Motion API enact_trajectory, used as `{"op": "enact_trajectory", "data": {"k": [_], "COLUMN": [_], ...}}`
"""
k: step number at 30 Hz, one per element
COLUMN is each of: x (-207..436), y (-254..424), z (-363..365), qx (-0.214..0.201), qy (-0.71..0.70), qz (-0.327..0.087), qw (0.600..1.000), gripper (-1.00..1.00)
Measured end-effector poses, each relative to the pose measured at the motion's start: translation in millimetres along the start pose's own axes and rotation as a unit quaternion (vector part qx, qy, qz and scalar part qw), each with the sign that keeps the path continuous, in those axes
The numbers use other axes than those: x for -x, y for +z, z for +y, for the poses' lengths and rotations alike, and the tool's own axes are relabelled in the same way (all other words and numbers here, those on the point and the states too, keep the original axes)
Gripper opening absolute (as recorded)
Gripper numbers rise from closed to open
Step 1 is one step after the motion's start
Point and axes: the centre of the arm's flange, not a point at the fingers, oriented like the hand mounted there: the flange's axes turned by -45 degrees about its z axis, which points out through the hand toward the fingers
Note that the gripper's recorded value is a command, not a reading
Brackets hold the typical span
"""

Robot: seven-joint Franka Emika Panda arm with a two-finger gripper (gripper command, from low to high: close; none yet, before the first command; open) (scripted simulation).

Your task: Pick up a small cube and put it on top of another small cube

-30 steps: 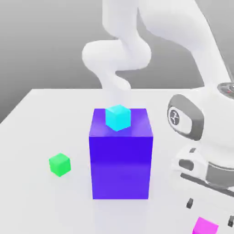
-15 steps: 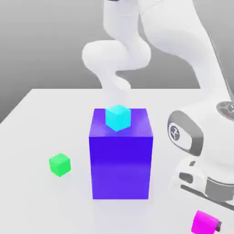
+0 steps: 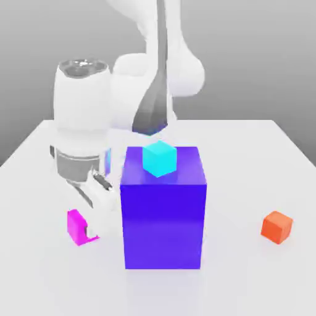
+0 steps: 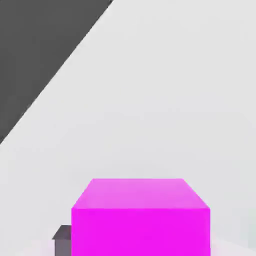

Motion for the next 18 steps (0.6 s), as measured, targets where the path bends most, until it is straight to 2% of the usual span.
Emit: {"op": "enact_trajectory", "data": {"k": [6,15,16,18], "x": [25,38,39,37], "y": [13,79,83,83], "z": [110,120,119,125], "qx": [-0.012,-0.012,-0.011,-0.011], "qy": [0.078,0.092,0.090,0.099], "qz": [-0.030,-0.039,-0.039,-0.039], "qw": [0.996,0.995,0.995,0.994], "gripper": [-1.00,-1.00,1.00,1.00]}}
